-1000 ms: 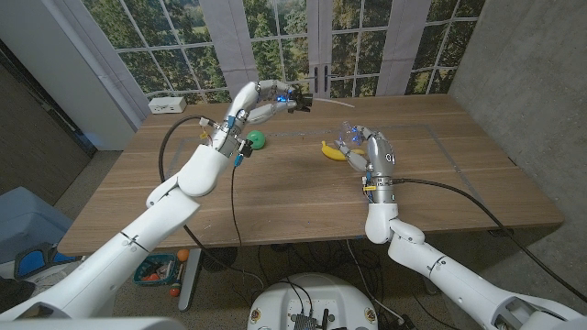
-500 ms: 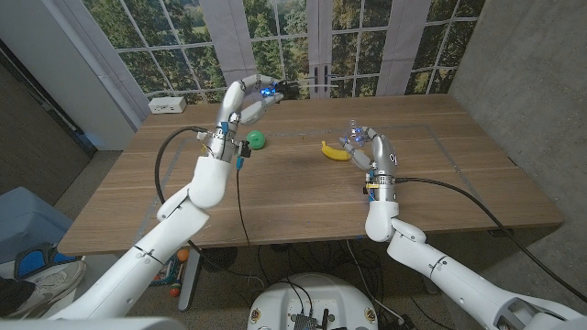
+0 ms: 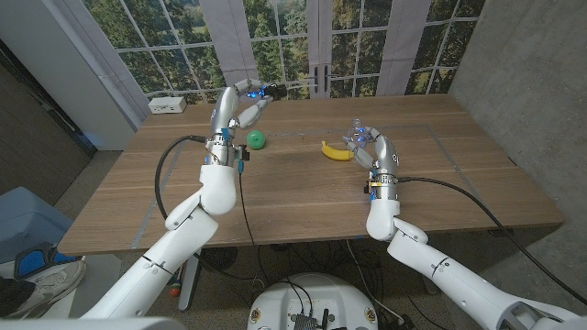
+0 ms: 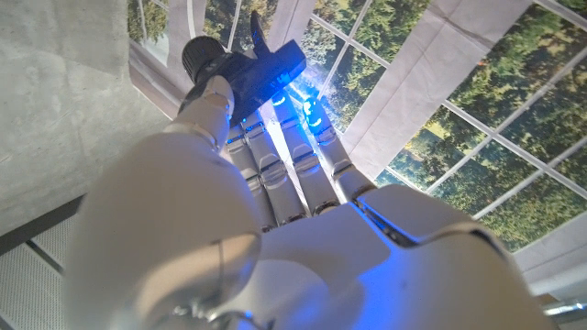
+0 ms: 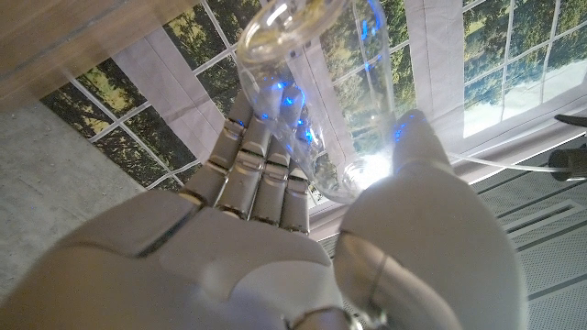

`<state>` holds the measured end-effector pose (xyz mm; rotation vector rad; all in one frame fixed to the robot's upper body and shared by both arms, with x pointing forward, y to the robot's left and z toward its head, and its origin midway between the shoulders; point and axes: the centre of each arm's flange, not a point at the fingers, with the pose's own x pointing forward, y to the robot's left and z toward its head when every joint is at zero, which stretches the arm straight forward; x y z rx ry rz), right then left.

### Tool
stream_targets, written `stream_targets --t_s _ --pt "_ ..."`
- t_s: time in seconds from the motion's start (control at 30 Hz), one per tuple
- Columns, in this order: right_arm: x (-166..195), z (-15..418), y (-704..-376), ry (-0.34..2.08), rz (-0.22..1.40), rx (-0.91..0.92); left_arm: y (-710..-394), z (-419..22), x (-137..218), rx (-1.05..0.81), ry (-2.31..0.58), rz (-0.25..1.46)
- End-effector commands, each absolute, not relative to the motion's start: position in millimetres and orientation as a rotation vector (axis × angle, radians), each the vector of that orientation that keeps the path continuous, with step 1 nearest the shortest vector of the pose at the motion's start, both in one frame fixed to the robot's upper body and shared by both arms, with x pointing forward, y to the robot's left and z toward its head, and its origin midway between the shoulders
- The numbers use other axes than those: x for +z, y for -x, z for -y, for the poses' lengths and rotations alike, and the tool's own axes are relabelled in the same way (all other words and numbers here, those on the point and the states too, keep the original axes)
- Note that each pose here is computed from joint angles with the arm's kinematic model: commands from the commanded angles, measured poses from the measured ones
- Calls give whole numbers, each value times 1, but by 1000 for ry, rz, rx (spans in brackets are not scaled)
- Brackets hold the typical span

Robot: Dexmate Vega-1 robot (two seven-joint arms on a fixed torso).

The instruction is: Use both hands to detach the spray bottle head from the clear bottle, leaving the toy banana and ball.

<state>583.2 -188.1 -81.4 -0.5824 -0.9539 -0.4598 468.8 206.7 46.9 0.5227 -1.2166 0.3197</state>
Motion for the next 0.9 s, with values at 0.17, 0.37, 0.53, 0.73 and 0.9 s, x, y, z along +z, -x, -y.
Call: stream_targets --t_s 0.17,0.37,0.53,0.73,0.9 --pt "-73 191 -577 539 877 -401 -477 -217 40 439 -740 1029" --pt "-69 190 -575 568 827 -371 -478 -218 39 417 -809 983" --pt "-66 188 -573 604 800 -364 -480 -219 39 395 -882 952" --pt "-63 186 -572 652 760 -356 -485 -224 38 354 -913 923" --pt "-61 186 -574 679 709 -339 -488 -227 37 333 -948 911"
